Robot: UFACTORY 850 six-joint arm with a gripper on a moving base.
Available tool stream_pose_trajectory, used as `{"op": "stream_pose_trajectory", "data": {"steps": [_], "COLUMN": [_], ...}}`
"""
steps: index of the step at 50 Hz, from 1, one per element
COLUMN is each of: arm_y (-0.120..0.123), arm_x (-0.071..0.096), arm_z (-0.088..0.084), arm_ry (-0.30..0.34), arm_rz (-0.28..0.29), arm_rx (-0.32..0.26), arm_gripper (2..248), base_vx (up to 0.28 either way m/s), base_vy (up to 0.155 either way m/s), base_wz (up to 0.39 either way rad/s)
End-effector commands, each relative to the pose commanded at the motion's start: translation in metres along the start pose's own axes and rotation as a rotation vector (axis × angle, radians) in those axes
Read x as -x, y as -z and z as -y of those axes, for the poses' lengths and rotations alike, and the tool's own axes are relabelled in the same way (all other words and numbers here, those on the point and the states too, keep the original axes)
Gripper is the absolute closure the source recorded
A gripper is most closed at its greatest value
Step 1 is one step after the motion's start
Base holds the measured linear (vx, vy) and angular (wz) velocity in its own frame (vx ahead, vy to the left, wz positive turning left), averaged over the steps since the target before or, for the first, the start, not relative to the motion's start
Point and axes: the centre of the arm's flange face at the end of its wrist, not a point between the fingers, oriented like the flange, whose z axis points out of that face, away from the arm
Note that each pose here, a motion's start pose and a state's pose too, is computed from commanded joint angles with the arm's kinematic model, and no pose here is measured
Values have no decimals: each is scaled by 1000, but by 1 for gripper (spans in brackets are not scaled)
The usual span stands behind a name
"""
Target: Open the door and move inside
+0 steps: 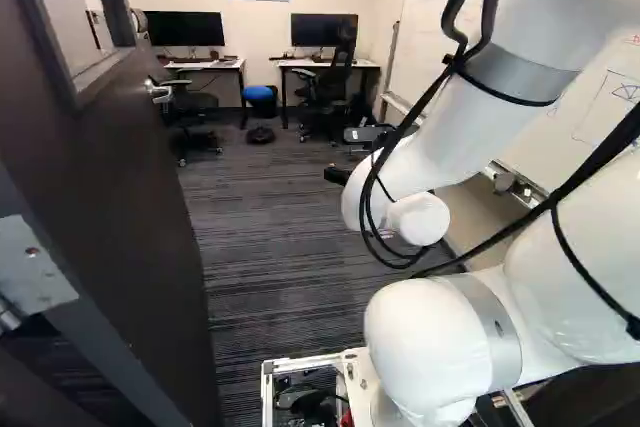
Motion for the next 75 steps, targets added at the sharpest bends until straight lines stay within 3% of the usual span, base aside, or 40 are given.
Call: {"op": "stream_pose_trajectory", "data": {"steps": [75], "arm_y": [0], "arm_x": [0], "arm_z": [0], "arm_ry": [0], "arm_rz": [0], "arm_rx": [0], "arm_gripper": [3], "base_vx": [181], "base_vy": [3], "base_wz": [-15]}}
